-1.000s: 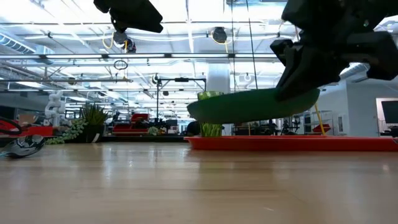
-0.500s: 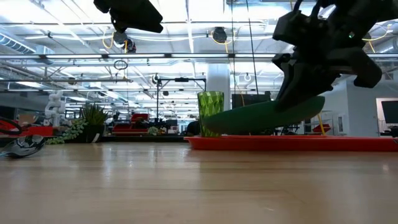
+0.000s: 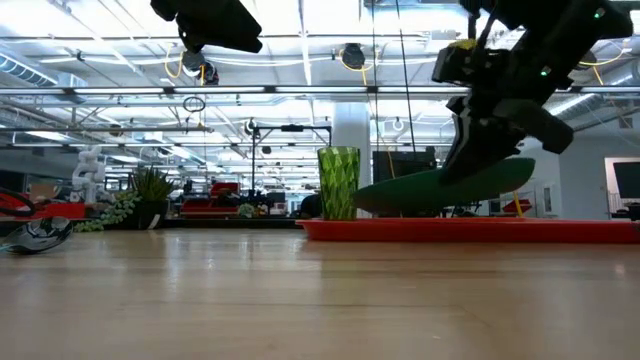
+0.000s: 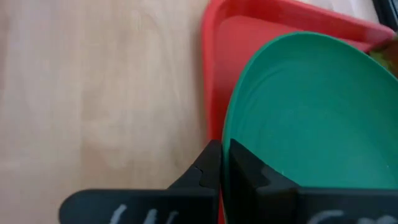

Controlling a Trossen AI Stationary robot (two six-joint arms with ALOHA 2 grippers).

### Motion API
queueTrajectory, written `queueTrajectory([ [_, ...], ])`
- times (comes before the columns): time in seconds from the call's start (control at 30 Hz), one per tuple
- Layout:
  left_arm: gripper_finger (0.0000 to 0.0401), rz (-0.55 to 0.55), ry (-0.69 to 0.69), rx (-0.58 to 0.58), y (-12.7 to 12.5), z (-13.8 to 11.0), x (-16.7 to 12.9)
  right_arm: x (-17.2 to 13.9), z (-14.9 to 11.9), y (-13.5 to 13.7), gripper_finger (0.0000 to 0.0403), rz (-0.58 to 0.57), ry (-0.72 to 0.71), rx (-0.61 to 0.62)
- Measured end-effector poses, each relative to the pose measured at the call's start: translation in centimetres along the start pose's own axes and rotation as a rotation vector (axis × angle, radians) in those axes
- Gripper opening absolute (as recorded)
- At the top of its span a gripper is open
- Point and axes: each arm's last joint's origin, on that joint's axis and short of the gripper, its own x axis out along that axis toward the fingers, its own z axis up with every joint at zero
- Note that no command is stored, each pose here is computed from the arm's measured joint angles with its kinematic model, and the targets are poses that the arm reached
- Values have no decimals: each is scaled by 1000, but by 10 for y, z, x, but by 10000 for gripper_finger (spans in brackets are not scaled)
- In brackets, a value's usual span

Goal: Pick and place plate/cup/fork/spoon on tray
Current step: Put the green plate on the red tray

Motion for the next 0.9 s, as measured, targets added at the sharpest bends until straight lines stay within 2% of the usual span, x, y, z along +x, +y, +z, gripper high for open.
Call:
queueTrajectory([
  [0.2,150,-1,-2,-1,0,0,0,10,-12,-7,0,-65,7,64],
  [0.57,150,-5,-24,5,0,3,0,23,-18,-14,0,-69,-113,127],
  [0.9,150,-10,-47,3,-1,5,0,34,-38,-21,0,-94,-136,149],
])
